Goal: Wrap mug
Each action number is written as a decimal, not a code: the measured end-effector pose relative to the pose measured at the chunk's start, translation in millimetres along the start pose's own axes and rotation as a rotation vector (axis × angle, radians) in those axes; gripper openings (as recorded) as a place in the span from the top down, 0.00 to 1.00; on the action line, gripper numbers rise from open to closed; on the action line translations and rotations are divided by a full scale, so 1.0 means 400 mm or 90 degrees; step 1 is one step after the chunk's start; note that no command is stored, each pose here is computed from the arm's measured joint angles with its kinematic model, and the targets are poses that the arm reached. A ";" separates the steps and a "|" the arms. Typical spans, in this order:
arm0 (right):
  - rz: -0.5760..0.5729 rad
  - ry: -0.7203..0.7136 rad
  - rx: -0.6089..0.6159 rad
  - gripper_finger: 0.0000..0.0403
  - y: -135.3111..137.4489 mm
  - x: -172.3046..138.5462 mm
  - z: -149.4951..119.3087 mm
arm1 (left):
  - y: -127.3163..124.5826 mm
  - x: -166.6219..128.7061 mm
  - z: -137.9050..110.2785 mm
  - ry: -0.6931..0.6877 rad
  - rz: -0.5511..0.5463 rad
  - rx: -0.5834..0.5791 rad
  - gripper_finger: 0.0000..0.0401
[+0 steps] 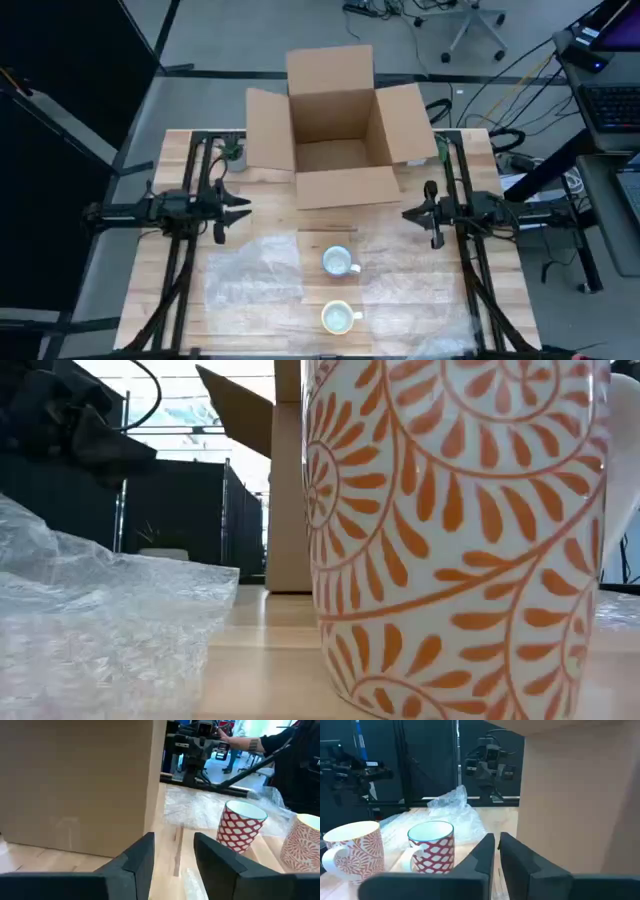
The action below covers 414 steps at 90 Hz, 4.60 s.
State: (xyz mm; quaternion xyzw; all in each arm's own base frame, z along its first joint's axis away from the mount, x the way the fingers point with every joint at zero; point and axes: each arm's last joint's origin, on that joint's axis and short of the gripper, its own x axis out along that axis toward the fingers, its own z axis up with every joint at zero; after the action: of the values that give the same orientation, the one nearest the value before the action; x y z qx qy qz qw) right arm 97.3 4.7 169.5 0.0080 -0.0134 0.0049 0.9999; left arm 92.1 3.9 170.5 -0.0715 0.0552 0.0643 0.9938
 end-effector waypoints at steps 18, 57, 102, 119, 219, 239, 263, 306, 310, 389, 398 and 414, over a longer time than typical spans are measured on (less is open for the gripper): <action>0.000 0.000 0.000 0.96 0.000 0.000 0.000 | 0.000 0.000 0.000 0.000 0.000 0.000 0.68; 0.000 0.000 0.000 0.96 0.000 0.000 0.000 | 0.000 0.000 0.000 0.000 0.000 0.000 0.68; 0.000 0.000 0.000 0.96 0.000 0.000 0.000 | 0.000 0.000 0.000 0.000 0.000 0.000 0.68; 0.000 0.000 0.000 0.96 0.000 0.000 0.000 | 0.000 0.000 0.000 0.000 0.000 0.000 0.68; 0.000 0.000 0.000 0.96 0.000 0.000 0.000 | 0.000 0.000 0.000 0.000 0.000 0.000 0.68; 0.000 0.000 0.000 0.96 0.000 0.000 0.000 | 0.000 0.000 0.000 0.000 0.000 0.000 0.68; 0.000 -0.005 0.000 0.96 0.000 0.000 0.002 | 0.000 0.000 0.000 0.000 0.000 0.000 0.68; -0.064 -0.030 0.272 0.96 -0.007 0.000 0.006 | 0.000 0.000 0.000 0.000 0.000 0.000 0.68; -0.064 -0.029 0.264 0.96 -0.007 0.000 0.006 | 0.000 0.000 0.000 0.000 0.000 0.000 0.68; 0.120 -0.084 0.242 0.93 0.057 0.073 0.122 | 0.000 0.000 0.000 0.000 0.000 0.000 0.68; 0.133 -0.029 0.144 0.89 0.097 0.112 0.179 | 0.000 0.000 0.000 0.000 0.000 0.000 0.68; 0.095 0.126 -0.065 0.81 0.167 0.190 0.226 | 0.000 0.000 0.000 0.000 0.000 0.000 0.68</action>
State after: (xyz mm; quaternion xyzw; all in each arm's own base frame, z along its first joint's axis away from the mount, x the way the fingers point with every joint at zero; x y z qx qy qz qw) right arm 170.1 70.8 263.1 -0.0442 0.0847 0.0790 0.9923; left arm 92.1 3.9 170.5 -0.0715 0.0552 0.0643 0.9938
